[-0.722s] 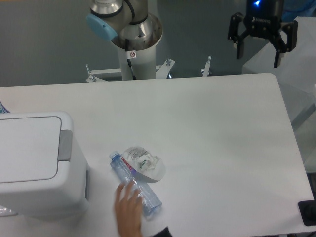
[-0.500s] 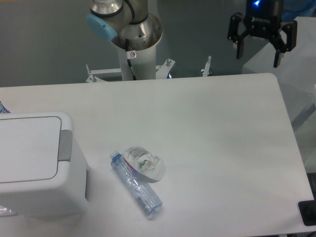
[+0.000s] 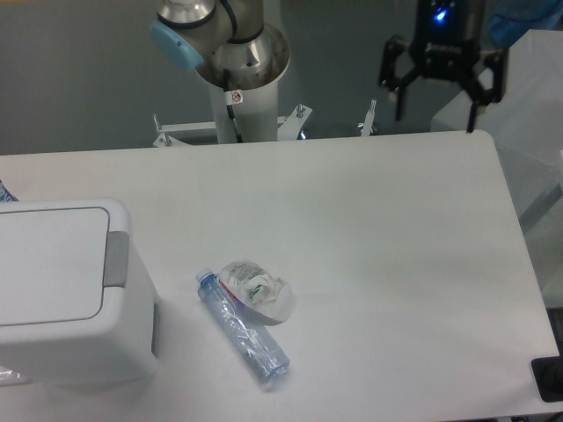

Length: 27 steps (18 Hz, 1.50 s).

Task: Open the trash can
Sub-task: 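Move the open gripper from its raised start pose toward the trash bin, then lower the gripper onto the lid edge of the white trash bin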

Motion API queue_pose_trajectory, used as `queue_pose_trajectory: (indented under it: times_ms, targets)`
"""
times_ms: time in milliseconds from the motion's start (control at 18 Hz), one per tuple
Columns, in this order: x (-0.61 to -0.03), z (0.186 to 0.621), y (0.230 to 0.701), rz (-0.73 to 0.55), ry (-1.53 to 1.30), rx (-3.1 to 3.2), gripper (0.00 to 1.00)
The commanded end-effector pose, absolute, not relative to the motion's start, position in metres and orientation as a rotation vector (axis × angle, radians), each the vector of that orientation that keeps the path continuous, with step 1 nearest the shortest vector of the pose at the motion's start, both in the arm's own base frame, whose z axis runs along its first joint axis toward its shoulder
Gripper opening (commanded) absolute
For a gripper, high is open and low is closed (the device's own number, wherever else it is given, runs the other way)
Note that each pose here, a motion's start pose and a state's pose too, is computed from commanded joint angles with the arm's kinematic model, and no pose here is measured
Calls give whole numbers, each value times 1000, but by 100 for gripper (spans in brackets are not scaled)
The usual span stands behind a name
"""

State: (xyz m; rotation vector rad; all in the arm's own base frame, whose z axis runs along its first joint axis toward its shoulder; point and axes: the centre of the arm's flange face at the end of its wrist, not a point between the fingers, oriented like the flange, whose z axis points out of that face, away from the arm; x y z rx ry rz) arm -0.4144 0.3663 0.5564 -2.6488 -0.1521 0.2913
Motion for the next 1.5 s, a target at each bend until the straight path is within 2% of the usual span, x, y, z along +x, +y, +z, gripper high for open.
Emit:
queue_pose_trajectory:
  times_ms: [167,778,1000,1500]
  targets:
    - [-387,561,400,255,-249,-2595,100]
    - [-289,546,495,-44,-556,-2503,100]
    - [-262,532,533,-116,-596,-2451,100]
    - [-237,512,556,-170,-572,-2488,100]
